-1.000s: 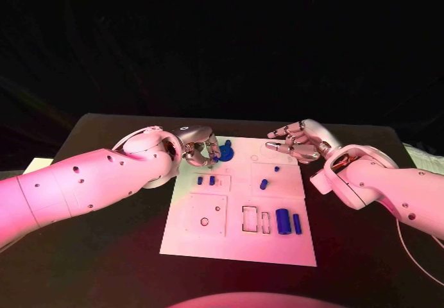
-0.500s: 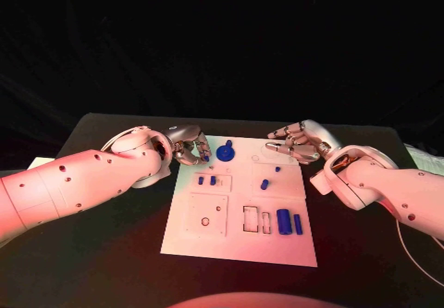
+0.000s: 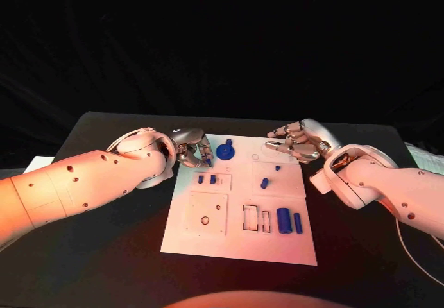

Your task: Assemble the parts on the task board

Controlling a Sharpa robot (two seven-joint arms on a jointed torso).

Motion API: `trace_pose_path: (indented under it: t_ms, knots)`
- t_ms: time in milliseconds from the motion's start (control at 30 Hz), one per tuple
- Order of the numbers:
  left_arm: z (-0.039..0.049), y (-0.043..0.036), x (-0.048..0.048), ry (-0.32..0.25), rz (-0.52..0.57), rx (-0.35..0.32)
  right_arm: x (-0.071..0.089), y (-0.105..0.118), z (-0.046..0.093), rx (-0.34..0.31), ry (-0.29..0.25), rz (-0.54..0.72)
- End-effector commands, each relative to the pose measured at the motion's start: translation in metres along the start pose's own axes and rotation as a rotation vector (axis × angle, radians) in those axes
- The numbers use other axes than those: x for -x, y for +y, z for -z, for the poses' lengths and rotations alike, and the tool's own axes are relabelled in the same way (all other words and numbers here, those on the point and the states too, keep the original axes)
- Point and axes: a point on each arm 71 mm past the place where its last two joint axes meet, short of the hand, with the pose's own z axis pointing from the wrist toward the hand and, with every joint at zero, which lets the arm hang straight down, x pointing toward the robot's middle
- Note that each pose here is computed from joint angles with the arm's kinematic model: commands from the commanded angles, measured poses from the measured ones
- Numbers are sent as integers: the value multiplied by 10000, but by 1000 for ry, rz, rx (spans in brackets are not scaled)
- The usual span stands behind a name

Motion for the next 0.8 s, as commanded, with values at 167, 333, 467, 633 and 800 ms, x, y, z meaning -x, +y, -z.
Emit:
trace_pose_path:
  t_ms: [167,333,467,633,800]
  knots:
    - [-30,-6,-66,38,-27,4,-20,12,0,8,14,4]
    - [-52,-16,-102,48,-27,0,-21,14,1,9,14,4]
    - [-65,-28,-135,54,-25,-3,-21,15,1,10,14,3]
    - [-69,-27,-151,59,-24,-2,-20,14,2,10,14,3]
    - [-74,-26,-157,60,-24,1,-20,13,2,9,14,3]
